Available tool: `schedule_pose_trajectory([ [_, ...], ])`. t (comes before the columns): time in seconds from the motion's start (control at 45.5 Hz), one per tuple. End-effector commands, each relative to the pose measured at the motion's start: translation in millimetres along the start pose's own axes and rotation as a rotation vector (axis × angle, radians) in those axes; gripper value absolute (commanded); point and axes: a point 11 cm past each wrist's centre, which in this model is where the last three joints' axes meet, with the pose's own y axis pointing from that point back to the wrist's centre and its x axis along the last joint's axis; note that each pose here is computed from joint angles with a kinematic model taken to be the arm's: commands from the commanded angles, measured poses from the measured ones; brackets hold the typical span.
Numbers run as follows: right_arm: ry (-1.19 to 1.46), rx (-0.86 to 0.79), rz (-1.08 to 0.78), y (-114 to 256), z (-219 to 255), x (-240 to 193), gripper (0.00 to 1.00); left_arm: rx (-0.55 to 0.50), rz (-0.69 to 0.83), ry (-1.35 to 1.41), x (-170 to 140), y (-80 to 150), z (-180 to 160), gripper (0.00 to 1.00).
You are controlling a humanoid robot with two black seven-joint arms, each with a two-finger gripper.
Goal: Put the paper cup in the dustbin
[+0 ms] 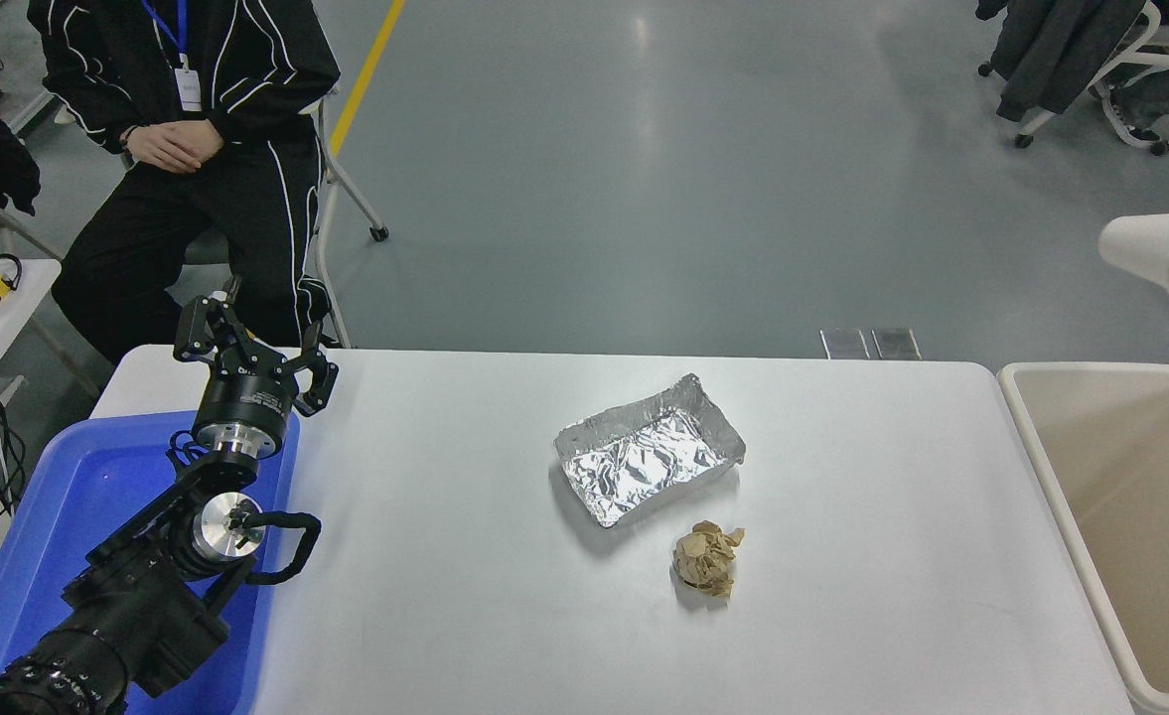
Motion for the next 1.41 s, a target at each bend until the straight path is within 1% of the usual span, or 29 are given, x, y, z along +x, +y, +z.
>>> schedule_pose_trajectory([
  [0.0,-0.032,-0.145,0.084,18,58,-4,0.00,0.000,0.000,0.000,0,0,0,1.00],
  [0.154,-0.006,-0.195,0.150,28,79,-3,0.00,0.000,0.000,0.000,0,0,0,1.00],
  [0.22,0.016,-0.244,0.177,34,92,-3,0.00,0.000,0.000,0.000,0,0,0,1.00],
  [0.44,0.033,-0.309,0.112,50,125,-41,0.00,0.000,0.000,0.000,0,0,0,1.00],
  [0.593,0.058,-0.416,0.044,71,159,-65,0.00,0.000,0.000,0.000,0,0,0,1.00],
  [0.637,0.058,-0.431,0.015,76,165,-80,0.00,0.000,0.000,0.000,0,0,0,1.00],
  [0.725,0.071,-0.454,-0.001,86,178,-86,0.00,0.000,0.000,0.000,0,0,0,1.00],
  [0.857,0.080,-0.471,-0.032,94,187,-100,0.00,0.000,0.000,0.000,0,0,0,1.00],
  [1.033,0.069,-0.473,-0.049,96,187,-111,0.00,0.000,0.000,0.000,0,0,0,1.00],
  [1.055,0.067,-0.472,-0.043,96,187,-111,0.01,0.000,0.000,0.000,0,0,0,1.00],
  [1.099,0.069,-0.473,-0.036,96,187,-110,0.16,0.000,0.000,0.000,0,0,0,1.00],
  [1.121,0.067,-0.473,-0.031,96,187,-109,0.28,0.000,0.000,0.000,0,0,0,1.00],
  [1.209,0.066,-0.474,-0.026,96,187,-107,0.45,0.000,0.000,0.000,0,0,0,1.00],
  [1.253,0.065,-0.474,-0.025,96,187,-107,0.52,0.000,0.000,0.000,0,0,0,1.00],
  [1.297,0.063,-0.473,-0.022,95,187,-106,0.61,0.000,0.000,0.000,0,0,0,1.00],
  [1.341,0.062,-0.470,-0.019,95,186,-104,0.66,0.000,0.000,0.000,0,0,0,1.00],
  [1.363,0.060,-0.470,-0.017,94,186,-103,0.71,0.000,0.000,0.000,0,0,0,1.00],
  [1.385,0.060,-0.468,-0.014,93,185,-102,0.78,0.000,0.000,0.000,0,0,0,1.00],
])
